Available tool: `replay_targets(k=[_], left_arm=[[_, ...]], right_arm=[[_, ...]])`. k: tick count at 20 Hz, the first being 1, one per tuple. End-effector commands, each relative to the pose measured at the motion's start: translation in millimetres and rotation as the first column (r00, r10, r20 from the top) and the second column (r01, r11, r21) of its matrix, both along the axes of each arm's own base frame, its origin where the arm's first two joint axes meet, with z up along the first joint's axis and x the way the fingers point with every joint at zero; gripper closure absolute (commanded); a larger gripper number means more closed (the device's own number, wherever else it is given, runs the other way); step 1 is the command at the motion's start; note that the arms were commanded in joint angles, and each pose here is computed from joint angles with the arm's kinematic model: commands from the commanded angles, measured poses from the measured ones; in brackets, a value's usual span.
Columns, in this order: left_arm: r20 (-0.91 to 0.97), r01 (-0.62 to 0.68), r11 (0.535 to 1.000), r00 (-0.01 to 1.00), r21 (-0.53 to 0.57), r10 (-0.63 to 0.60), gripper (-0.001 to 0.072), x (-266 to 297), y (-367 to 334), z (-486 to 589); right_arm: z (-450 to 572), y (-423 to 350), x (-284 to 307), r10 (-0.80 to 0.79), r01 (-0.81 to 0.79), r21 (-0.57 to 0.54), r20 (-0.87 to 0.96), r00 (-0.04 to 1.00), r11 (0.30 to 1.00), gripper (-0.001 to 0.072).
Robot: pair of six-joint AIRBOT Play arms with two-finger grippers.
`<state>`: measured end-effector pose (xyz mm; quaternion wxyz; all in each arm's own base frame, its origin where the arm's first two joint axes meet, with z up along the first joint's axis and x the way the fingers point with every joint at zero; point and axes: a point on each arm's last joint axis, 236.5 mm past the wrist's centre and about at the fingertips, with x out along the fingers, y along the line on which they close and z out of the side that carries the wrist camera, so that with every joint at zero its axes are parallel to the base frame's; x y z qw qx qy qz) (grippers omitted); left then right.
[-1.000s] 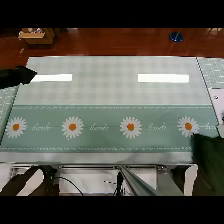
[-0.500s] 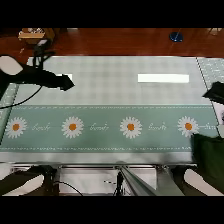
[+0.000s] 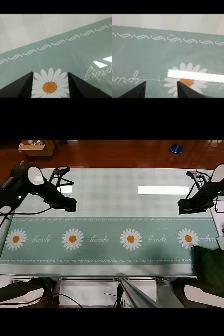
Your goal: Fold the shirts.
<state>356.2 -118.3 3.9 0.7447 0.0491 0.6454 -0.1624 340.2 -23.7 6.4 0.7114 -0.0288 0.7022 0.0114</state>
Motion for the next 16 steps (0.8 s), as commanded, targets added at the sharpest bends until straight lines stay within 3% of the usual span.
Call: replay_targets(k=[1,16], left_arm=[[-0.029,-0.002,1.000,1.000,0.017,0.002,0.0163,-4.4,2.2,-3.9],[-0.037,-0.001,1.000,0.999,0.019,0.002,0.0163,-4.4,2.2,-7.3]], right_arm=[[-1.4,0.8,0.2,0.026,-0.026,-0.029,-0.011,1.000,0.999,0.0240],[-1.4,0.5,0.2,0.026,-0.027,-0.030,-0.011,1.000,0.999,0.0240]])
